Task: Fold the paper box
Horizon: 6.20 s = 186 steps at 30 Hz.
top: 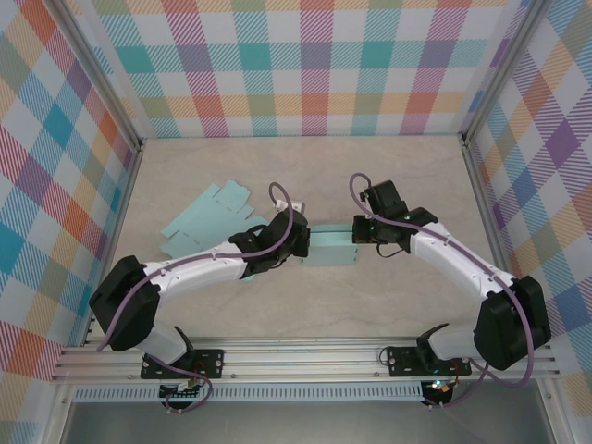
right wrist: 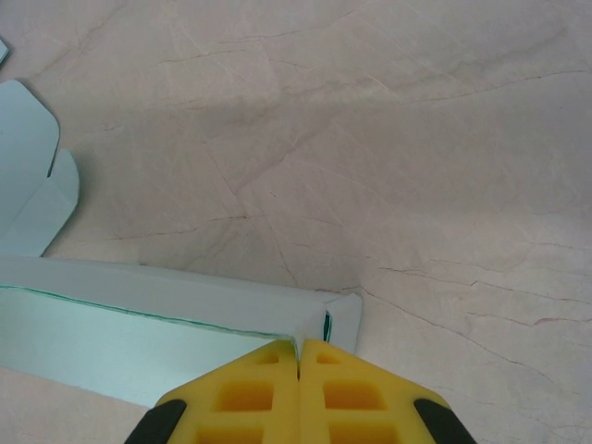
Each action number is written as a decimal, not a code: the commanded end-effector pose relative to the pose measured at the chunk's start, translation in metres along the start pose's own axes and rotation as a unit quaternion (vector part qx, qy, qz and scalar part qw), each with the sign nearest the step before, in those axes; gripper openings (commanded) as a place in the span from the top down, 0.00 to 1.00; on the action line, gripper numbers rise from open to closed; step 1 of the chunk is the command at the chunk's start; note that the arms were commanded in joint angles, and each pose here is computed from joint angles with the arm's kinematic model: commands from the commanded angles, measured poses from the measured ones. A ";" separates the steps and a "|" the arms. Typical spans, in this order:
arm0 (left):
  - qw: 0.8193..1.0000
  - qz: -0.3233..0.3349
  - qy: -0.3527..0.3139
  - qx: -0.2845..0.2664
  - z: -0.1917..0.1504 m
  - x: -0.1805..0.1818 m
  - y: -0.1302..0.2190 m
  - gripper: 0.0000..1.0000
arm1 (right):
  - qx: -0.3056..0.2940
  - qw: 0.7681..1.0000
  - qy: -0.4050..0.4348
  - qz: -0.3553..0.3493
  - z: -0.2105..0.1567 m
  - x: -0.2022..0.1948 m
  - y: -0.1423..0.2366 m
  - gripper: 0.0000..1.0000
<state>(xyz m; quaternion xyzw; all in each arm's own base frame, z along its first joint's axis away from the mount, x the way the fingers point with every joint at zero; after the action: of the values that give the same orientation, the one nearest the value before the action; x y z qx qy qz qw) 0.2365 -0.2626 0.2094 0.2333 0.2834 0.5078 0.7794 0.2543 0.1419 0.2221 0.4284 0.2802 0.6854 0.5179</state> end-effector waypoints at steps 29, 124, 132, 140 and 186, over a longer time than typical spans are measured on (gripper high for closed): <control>0.999 0.006 -0.013 -0.037 -0.053 0.004 -0.022 1.00 | -0.052 0.996 0.043 0.054 -0.041 0.009 -0.012 1.00; 0.981 -0.029 0.155 -0.113 0.008 0.012 -0.035 0.14 | -0.329 0.934 0.138 0.013 -0.054 -0.022 -0.038 1.00; 0.980 -0.024 0.174 -0.091 -0.016 0.019 -0.053 0.22 | -0.309 0.942 0.130 0.006 -0.056 -0.024 -0.035 0.94; 0.977 -0.019 0.186 -0.102 -0.046 0.026 -0.064 0.27 | -0.299 0.947 0.118 0.006 -0.057 -0.025 -0.032 0.85; 0.985 0.065 0.145 -0.062 -0.097 0.033 -0.085 0.49 | -0.059 0.985 -0.143 0.073 -0.011 -0.037 -0.022 0.38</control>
<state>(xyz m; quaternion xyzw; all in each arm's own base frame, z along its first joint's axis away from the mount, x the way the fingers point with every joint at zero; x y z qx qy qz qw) 0.2570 -0.2811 0.1417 -0.0376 0.3570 0.5551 0.7503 0.2594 0.1166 0.1960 0.4796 0.1443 0.6702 0.5478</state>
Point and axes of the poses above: each hand's point on the last joint's axis, 136 mm out from that joint toward the fingers, its own y axis back along the fingers, its own x axis along the line the jaws close on, z = x × y, the point moved 10 cm from there along y, back along the fingers, and after that the axes turned 4 degrees about -y, right-handed, at the moved point
